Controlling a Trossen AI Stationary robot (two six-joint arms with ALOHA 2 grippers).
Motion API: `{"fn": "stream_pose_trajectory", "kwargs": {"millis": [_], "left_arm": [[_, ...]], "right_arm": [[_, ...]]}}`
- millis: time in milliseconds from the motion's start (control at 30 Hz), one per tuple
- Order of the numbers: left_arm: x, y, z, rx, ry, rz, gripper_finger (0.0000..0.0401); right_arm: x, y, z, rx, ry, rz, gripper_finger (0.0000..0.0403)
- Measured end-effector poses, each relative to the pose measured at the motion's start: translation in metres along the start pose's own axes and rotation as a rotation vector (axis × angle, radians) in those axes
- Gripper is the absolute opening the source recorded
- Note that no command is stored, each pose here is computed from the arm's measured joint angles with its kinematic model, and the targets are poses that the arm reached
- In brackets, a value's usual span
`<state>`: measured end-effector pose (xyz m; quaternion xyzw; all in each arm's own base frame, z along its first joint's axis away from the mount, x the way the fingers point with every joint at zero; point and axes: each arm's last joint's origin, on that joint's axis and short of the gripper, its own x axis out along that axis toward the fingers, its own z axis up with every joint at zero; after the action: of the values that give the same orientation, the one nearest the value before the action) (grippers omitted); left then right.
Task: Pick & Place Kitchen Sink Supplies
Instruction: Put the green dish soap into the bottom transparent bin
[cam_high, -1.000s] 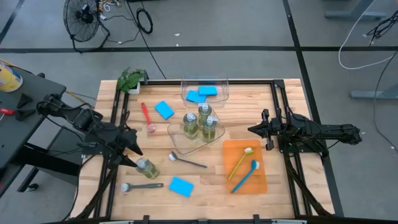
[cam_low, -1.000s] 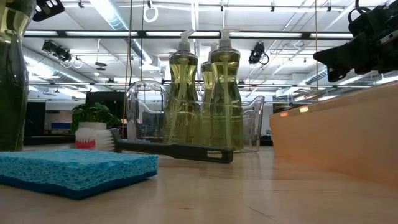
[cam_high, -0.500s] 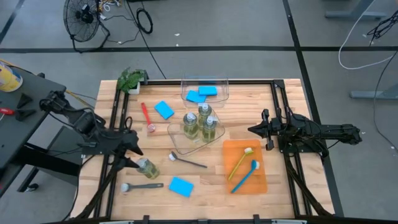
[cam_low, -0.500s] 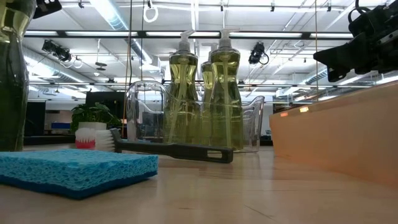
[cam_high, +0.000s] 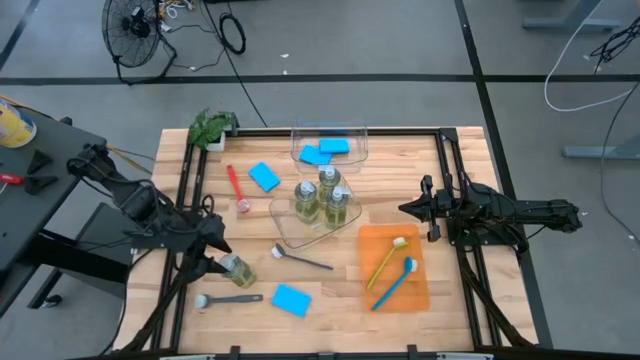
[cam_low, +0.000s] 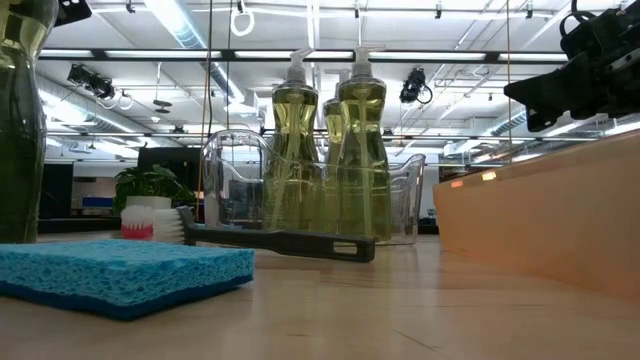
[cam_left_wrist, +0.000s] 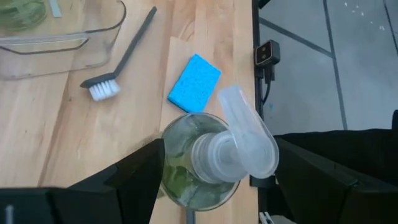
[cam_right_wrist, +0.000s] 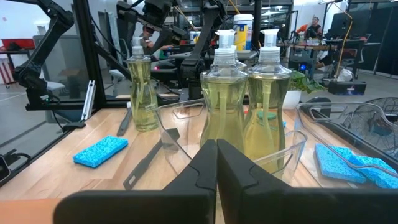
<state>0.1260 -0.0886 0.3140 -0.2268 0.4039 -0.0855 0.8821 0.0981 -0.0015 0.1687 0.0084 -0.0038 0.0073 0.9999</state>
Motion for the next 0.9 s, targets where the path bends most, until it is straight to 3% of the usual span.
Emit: {"fn": "stream_pose_trajectory", "kwargs": {"millis": [900], "left_arm": [[0.0027,0.0008,0.0019,-0.018,-0.101,0.104,0.0286]], "right_arm": [[0.0,0.0,0.0,0.0,0.0,0.0,0.0007]]}}
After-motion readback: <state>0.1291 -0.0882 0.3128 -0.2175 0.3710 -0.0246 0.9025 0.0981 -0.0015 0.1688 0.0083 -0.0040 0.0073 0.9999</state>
